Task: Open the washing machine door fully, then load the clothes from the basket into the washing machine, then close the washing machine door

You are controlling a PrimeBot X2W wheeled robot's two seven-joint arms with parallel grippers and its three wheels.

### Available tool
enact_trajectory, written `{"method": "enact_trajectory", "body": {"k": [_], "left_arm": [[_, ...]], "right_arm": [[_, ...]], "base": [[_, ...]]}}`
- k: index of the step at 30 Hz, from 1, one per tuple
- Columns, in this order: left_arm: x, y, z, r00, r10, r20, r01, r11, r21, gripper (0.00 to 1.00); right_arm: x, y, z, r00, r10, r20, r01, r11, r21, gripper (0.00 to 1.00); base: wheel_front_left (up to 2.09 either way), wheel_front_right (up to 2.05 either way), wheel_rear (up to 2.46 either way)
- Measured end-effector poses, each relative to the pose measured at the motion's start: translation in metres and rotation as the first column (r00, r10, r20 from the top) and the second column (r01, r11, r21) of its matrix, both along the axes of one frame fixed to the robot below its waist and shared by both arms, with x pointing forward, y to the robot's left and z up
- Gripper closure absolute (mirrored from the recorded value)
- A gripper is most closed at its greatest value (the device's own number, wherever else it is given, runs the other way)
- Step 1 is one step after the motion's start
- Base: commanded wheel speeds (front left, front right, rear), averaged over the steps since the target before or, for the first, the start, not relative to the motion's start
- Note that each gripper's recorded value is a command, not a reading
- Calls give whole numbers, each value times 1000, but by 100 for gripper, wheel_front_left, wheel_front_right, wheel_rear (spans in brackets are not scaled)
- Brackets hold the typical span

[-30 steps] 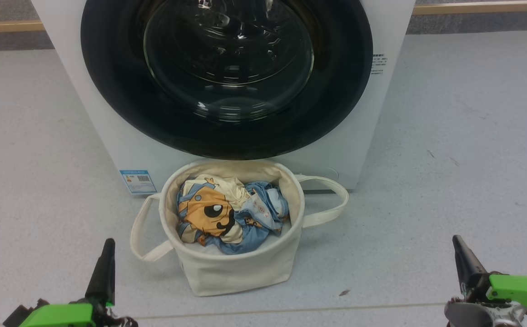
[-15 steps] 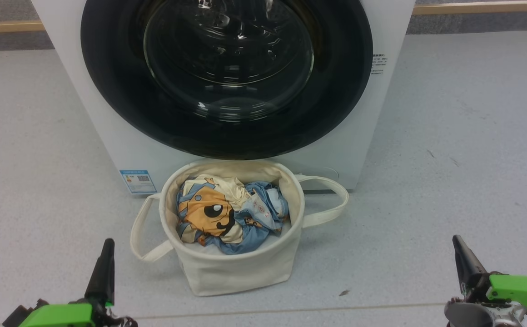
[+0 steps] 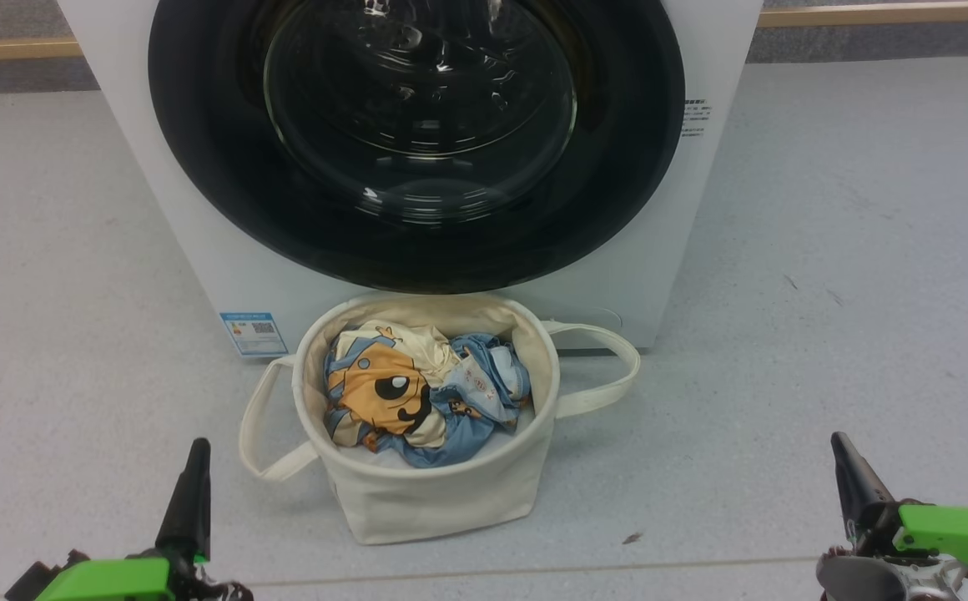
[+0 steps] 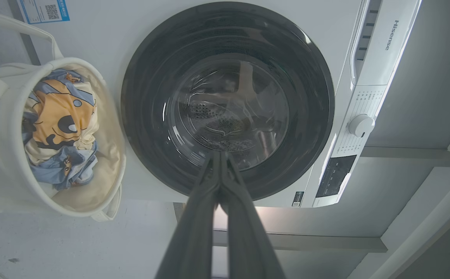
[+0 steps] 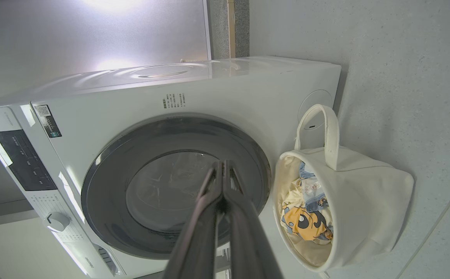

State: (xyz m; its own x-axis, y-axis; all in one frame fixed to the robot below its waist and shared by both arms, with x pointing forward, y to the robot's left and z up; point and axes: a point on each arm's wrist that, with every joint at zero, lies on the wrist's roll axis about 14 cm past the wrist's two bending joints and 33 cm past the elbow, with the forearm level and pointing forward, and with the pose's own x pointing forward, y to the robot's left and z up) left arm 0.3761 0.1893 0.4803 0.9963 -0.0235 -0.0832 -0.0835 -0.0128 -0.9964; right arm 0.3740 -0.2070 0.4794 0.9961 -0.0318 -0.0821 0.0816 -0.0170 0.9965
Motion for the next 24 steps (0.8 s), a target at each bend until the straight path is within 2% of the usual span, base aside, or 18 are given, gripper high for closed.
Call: {"method": "enact_trajectory", "body": {"k": [24], "left_arm": [[0,0,0,1000,1,0,-1,1000,-2,100]], "right_arm": [[0,0,0,1000,0,0,0,1000,0,100]], "base": [[0,0,0]]}}
